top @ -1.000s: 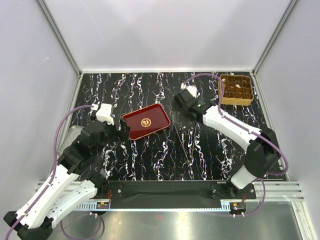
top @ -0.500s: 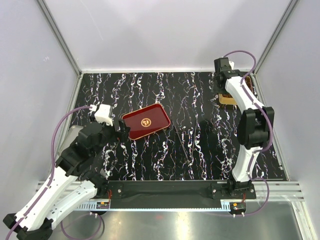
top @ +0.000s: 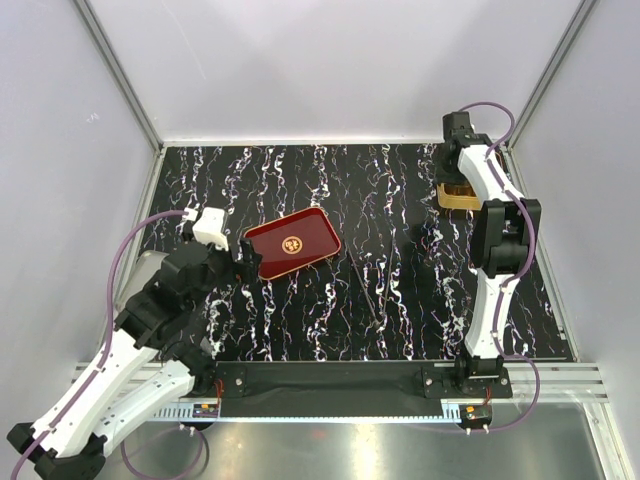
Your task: Pack the chocolate
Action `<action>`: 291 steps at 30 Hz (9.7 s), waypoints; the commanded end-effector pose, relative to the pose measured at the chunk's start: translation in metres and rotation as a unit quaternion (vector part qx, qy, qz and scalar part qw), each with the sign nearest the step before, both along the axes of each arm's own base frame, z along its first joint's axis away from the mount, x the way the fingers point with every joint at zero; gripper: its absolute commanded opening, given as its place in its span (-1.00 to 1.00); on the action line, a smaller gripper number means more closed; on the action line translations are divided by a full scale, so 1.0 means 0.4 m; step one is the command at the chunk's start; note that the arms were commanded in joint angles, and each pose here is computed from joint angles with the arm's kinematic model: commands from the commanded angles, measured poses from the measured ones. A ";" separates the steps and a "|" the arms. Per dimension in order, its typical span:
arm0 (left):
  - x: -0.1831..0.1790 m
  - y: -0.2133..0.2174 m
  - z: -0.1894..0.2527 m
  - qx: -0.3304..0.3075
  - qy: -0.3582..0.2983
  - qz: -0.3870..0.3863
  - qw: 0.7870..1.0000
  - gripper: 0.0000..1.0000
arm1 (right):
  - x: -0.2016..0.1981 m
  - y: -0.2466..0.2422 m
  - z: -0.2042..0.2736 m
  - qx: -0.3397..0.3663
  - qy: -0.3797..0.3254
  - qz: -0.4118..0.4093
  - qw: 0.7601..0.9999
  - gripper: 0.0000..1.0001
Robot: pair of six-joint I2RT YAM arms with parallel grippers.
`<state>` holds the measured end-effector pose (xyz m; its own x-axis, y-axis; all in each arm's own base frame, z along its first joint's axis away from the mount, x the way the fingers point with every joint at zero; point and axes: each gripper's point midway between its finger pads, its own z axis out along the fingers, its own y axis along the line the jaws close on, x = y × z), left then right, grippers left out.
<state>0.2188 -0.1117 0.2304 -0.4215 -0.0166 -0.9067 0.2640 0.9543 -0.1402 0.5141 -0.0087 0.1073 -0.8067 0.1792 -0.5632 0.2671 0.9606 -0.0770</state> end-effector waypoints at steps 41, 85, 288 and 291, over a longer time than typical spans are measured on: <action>0.021 -0.007 0.005 0.003 -0.006 0.004 1.000 0.98 | 0.001 0.110 -0.067 0.072 -0.014 0.092 0.993 -0.47; 0.205 0.331 -0.317 0.074 0.309 0.315 0.894 0.68 | -0.410 0.407 0.386 0.215 -0.188 0.195 0.938 0.99; 0.590 -0.909 -0.270 -0.269 0.232 -0.287 0.890 0.17 | -0.121 0.057 0.148 0.562 -0.064 0.123 0.816 -0.81; 0.592 -0.911 -0.278 -0.267 0.233 -0.286 0.890 0.19 | -0.121 0.036 0.137 0.555 -0.063 0.107 0.822 -0.73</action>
<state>0.4514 -0.4633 0.0981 -0.8586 -0.0501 -0.5102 0.4188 0.5054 -0.7544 0.4603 0.0189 0.1495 -0.8509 0.4926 -0.1828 0.0501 0.4224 0.9050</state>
